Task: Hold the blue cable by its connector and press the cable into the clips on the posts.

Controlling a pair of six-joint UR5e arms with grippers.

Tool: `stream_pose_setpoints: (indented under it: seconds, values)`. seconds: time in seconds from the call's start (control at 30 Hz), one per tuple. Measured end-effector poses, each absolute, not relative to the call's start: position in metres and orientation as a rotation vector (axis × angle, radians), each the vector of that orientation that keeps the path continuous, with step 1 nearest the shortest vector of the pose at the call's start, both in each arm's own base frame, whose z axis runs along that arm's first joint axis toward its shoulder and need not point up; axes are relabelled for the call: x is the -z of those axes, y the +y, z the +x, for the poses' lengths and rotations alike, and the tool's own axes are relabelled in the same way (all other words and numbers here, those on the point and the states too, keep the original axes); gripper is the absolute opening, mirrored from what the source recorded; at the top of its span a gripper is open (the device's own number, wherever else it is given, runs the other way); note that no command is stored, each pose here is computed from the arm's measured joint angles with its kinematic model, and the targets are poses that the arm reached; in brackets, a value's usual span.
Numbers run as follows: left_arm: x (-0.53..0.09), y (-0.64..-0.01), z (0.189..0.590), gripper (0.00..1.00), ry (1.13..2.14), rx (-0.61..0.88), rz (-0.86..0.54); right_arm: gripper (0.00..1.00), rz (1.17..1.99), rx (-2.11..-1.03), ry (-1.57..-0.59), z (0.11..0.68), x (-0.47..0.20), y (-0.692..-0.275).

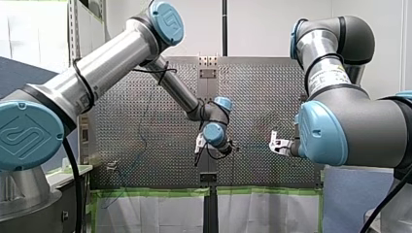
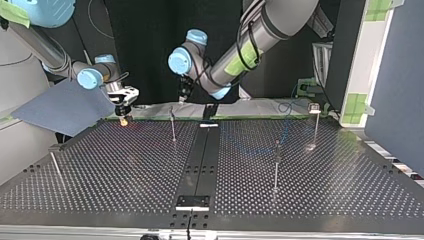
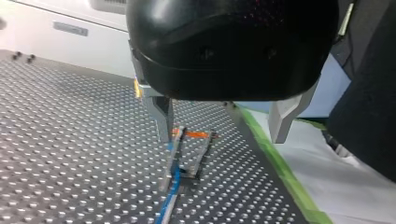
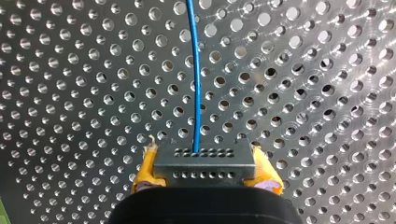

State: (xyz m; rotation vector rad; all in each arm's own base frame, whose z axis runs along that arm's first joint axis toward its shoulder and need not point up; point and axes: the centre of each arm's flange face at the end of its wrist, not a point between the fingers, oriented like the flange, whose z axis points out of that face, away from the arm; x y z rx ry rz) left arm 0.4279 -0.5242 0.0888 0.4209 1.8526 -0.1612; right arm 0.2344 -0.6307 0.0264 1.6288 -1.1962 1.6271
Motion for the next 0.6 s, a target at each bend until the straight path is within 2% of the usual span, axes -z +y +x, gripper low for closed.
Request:
stream_pose_setpoints:
  seconds: [0.6]
  values:
    - [-0.140, -0.498, 0.405, 1.00, 1.737, 0.128, 0.278, 0.00, 1.636, -1.635, -1.196, 0.238, -0.025, -0.629]
